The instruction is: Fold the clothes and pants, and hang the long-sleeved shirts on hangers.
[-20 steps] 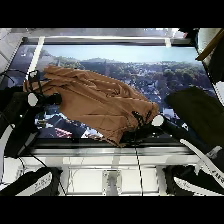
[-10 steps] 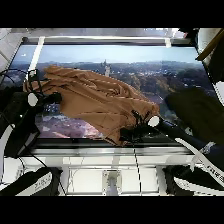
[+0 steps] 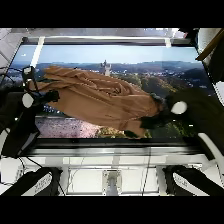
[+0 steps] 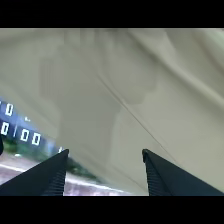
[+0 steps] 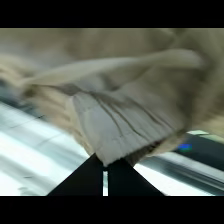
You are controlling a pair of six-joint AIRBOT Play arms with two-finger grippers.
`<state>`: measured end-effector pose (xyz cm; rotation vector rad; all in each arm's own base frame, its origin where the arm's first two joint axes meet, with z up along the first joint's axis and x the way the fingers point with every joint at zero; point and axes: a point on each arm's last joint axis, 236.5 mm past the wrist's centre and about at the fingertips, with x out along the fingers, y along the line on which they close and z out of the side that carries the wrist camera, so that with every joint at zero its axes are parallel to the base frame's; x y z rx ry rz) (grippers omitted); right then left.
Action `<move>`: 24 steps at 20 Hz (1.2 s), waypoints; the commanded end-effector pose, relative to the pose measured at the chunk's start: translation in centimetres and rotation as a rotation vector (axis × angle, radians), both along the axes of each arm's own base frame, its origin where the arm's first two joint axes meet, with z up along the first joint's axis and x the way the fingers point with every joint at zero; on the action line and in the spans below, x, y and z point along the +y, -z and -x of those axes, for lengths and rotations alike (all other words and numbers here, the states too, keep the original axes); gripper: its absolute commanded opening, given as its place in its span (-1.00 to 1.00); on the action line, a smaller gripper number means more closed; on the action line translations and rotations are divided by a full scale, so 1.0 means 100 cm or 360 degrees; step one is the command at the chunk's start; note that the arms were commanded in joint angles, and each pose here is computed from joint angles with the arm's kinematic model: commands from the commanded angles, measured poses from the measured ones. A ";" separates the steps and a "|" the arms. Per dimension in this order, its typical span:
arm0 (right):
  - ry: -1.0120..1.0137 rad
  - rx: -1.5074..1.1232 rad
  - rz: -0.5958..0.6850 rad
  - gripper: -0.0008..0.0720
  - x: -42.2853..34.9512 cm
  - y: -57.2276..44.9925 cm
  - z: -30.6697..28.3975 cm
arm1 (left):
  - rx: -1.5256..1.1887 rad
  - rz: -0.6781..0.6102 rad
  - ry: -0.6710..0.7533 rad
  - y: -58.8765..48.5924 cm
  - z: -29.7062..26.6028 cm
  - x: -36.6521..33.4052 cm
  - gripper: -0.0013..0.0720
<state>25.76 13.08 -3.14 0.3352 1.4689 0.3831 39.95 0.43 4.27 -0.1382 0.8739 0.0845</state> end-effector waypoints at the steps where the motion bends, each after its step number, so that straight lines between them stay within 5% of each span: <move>1: 0.0249 -0.0118 0.0437 -0.93 -0.129 -0.029 -0.010 | -0.0077 0.0028 -0.0018 -0.029 0.013 -0.001 0.48; 12: 0.0629 -0.0243 0.0684 -0.92 -0.277 -0.026 -0.011 | 0.0403 0.0335 -0.0240 0.043 0.091 -0.023 0.48; 14: 0.0619 -0.0277 0.0672 -0.72 -0.276 -0.027 -0.015 | 0.0321 0.0402 -0.0333 0.055 0.083 -0.022 0.48; 16: 0.0627 -0.0290 0.0658 -0.39 -0.275 -0.028 -0.018 | 0.0231 0.0438 -0.0371 0.061 0.067 -0.021 0.23; 24: 0.0662 -0.0281 0.0421 -0.39 -0.242 -0.032 -0.024 | 0.0012 0.0765 -0.0608 0.104 -0.005 -0.029 0.25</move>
